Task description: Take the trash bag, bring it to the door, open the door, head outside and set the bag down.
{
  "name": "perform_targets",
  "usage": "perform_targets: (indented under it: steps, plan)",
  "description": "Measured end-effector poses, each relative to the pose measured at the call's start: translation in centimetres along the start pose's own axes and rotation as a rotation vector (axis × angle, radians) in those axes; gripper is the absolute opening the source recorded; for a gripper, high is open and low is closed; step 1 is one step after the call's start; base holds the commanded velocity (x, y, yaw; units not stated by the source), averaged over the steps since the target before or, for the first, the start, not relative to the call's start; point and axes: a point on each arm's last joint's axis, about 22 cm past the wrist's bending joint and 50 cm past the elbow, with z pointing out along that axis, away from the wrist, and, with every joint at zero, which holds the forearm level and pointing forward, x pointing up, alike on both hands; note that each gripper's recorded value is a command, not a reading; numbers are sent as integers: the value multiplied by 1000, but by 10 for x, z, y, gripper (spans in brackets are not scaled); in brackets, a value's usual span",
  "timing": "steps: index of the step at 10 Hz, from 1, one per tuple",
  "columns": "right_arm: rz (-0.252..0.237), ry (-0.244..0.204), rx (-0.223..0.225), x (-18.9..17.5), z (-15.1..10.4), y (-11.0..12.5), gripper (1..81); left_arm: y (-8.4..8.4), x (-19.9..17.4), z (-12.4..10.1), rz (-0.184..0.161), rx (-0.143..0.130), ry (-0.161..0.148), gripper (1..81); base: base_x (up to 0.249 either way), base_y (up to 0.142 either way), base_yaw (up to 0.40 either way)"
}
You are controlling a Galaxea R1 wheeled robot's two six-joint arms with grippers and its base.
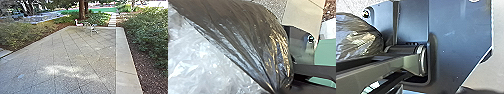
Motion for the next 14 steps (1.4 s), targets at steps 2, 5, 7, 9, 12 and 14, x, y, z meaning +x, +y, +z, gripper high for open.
perform_targets:
  steps: [2,5,7,9,12,14]
  plan:
    - [22,-54,1,-22,5,2,811,-39,17,-29,-49,26,-17,10,0,0,0]
    - [31,-73,1,-30,6,3,811,-52,104,-43,-84,18,40,10,0,0,0]
    - [32,-73,0,-29,6,4,811,-68,150,-56,-88,37,52,10,0,0,0]
    - [33,-75,0,-30,6,4,811,-86,181,-70,-105,63,32,10,0,0,0]
    - [33,-76,-1,-30,6,4,811,-104,233,-87,-116,98,24,10,0,0,0]
    - [34,-77,-1,-31,6,4,811,-113,264,-100,-128,121,12,10,0,0,0]
